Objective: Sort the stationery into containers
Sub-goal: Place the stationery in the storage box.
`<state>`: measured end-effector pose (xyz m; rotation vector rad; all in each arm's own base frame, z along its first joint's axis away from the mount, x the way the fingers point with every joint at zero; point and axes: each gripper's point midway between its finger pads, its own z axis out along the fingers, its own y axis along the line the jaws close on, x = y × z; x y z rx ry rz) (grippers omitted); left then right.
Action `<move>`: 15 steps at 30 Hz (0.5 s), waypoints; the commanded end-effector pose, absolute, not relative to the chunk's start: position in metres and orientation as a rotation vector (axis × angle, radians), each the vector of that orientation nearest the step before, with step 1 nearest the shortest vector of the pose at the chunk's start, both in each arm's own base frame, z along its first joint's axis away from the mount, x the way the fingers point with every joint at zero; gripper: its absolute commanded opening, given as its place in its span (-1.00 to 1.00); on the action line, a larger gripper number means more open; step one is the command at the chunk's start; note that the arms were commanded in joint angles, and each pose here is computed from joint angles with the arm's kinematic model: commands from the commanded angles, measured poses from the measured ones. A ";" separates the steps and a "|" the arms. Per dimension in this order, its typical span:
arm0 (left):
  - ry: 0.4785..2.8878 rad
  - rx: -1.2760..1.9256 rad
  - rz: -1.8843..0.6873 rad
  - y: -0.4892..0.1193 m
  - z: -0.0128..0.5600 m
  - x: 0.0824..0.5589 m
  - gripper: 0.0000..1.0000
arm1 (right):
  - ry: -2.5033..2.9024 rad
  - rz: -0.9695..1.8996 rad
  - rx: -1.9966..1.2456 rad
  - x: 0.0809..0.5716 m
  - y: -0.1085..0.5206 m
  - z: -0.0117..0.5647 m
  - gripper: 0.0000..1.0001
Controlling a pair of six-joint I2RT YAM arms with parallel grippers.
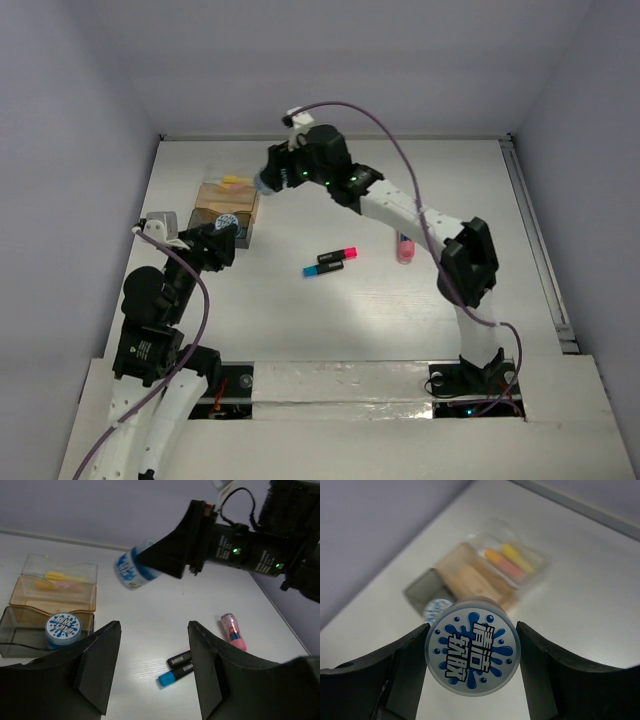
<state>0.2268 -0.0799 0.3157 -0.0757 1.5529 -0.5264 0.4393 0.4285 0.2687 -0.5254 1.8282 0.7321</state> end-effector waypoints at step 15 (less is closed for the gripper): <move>1.455 -0.098 -0.527 -0.073 0.341 0.220 0.04 | 1.463 1.177 -0.634 0.394 0.623 0.295 -0.09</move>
